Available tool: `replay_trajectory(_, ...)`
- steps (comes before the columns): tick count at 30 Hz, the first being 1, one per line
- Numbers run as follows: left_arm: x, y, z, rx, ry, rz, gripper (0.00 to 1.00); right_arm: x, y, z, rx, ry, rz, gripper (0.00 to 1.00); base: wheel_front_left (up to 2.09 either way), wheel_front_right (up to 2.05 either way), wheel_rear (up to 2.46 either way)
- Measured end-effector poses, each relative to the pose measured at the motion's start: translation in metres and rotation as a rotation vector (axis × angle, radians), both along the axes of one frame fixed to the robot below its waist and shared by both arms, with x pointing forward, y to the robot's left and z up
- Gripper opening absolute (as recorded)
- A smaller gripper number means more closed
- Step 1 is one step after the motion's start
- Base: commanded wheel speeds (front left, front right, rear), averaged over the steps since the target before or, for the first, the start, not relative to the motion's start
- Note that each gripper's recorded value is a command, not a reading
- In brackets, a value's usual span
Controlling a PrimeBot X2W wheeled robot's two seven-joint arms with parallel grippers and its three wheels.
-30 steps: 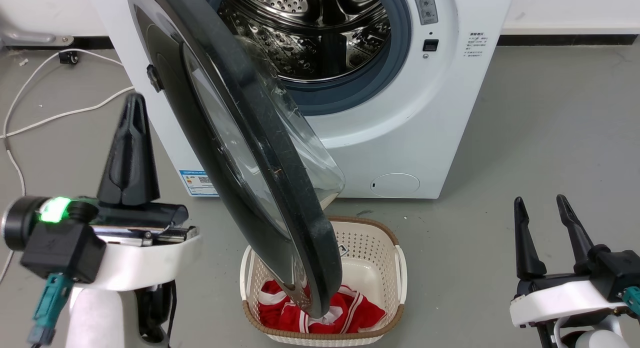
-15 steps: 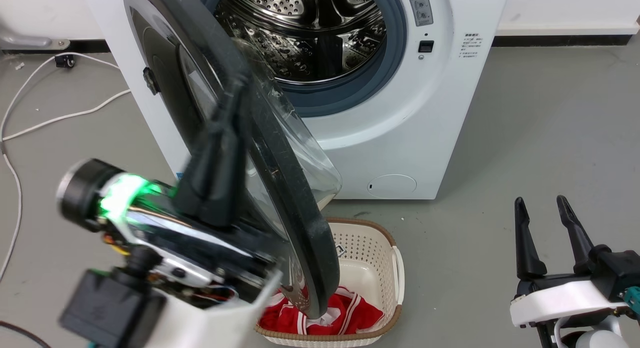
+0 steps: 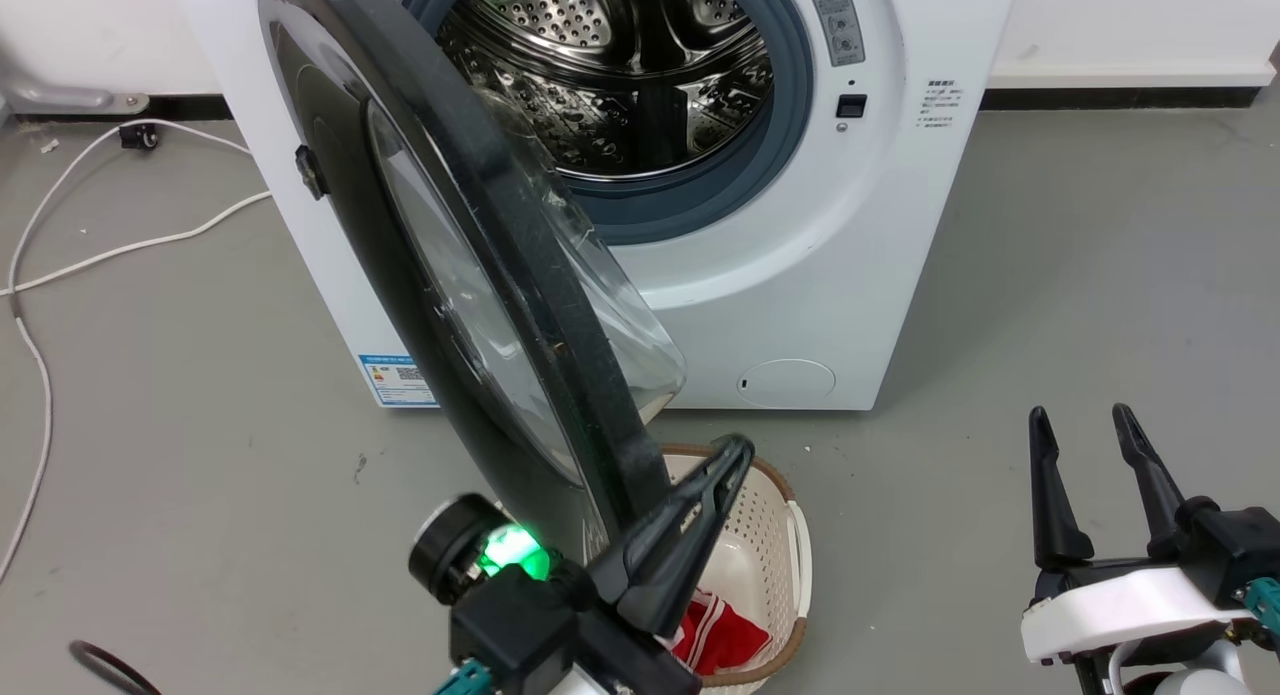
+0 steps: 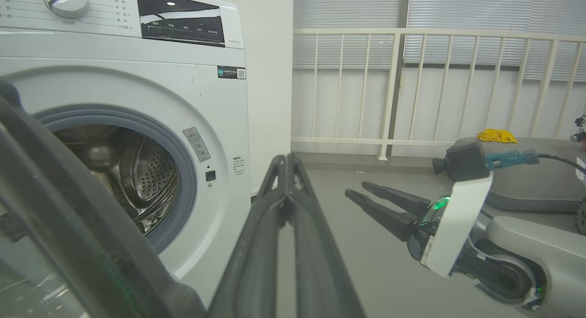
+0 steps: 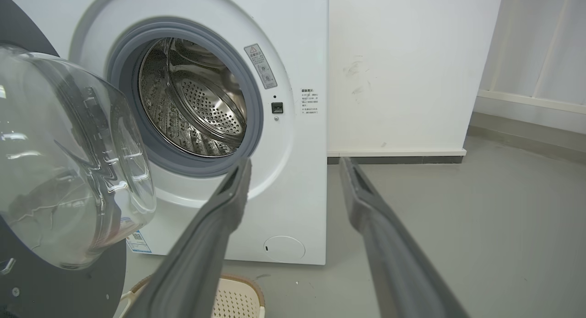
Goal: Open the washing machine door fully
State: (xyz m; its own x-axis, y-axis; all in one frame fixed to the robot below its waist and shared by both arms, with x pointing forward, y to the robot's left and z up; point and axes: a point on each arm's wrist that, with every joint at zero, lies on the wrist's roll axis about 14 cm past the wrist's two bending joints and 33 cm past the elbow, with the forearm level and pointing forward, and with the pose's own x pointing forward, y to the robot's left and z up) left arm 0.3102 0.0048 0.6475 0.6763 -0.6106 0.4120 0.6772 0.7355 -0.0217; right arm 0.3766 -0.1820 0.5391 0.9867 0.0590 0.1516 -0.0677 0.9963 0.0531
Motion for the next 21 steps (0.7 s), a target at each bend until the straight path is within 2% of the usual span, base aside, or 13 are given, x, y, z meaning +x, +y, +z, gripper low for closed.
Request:
replay_trajectory(4,0.001,0.0,-0.036,0.072,0.134,0.001,0.0,0.0,0.003,-0.001,0.0,0.008,0.009,1.0,0.0,0.0,0.0)
replay_trajectory(8,0.005,0.002,-0.059,0.119,0.204,0.019,0.0,0.0,0.005,-0.002,0.001,0.014,0.016,1.0,0.0,0.0,0.0)
replay_trajectory(21,0.045,-0.003,-0.074,0.084,0.229,0.097,0.0,-0.001,0.0,-0.009,0.007,0.04,0.0,1.0,0.0,0.0,0.0)
